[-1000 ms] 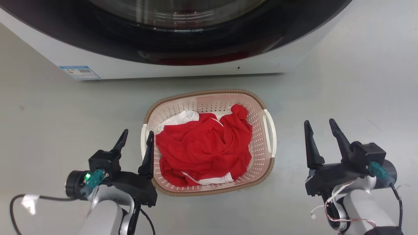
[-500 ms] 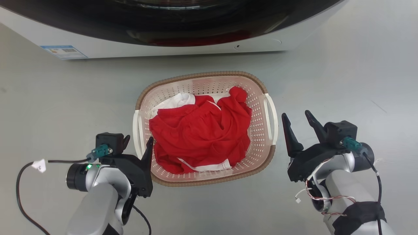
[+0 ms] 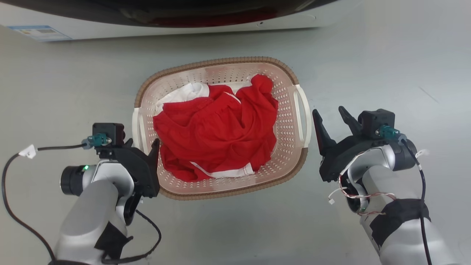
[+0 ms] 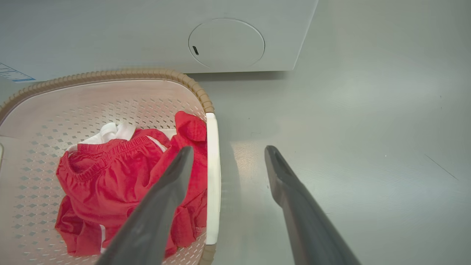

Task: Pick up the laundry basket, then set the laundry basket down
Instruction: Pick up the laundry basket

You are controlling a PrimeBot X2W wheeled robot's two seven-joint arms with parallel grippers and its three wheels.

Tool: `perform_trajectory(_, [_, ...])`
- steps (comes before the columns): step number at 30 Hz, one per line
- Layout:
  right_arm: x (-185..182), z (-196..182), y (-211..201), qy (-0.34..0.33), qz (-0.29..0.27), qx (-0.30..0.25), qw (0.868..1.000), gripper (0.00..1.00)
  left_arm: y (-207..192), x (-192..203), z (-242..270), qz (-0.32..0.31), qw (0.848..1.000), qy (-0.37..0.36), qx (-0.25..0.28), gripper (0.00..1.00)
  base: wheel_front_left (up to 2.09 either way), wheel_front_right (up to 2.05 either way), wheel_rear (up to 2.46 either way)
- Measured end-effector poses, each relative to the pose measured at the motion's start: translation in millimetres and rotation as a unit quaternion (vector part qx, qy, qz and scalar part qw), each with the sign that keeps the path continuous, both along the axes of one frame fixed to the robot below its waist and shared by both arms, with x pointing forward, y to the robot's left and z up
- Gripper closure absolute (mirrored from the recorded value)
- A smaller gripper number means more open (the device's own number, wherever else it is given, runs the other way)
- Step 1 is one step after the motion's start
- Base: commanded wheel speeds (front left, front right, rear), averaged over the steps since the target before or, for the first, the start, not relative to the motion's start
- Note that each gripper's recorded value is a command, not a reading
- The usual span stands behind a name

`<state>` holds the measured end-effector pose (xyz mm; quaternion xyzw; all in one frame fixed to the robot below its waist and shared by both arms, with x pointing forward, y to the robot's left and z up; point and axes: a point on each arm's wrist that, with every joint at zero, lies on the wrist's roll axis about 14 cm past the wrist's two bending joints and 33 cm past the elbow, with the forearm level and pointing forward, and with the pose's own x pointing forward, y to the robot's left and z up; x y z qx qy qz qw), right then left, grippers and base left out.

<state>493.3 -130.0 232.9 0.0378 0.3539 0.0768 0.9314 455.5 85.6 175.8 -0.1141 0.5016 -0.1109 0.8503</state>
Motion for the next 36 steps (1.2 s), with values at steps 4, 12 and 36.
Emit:
perform_trajectory(4, [1.8,-13.8,-2.1,0.018,0.003,-0.007,1.0,0.0,-1.6,5.5,-10.4,-0.002,1.0,0.012,0.001,0.0,0.0,0.0,0.0])
perform_trajectory(12, [4.3,-39.4,3.0,0.047,0.013,-0.006,0.999,0.0,2.0,11.3,-29.6,0.002,1.0,0.031,0.002,0.0,0.0,0.0,0.0])
perform_trajectory(36, [-11.0,-80.6,35.3,0.116,0.031,0.025,0.992,1.0,8.2,9.2,-51.8,0.019,0.999,0.049,0.009,1.0,0.0,0.0,0.0])
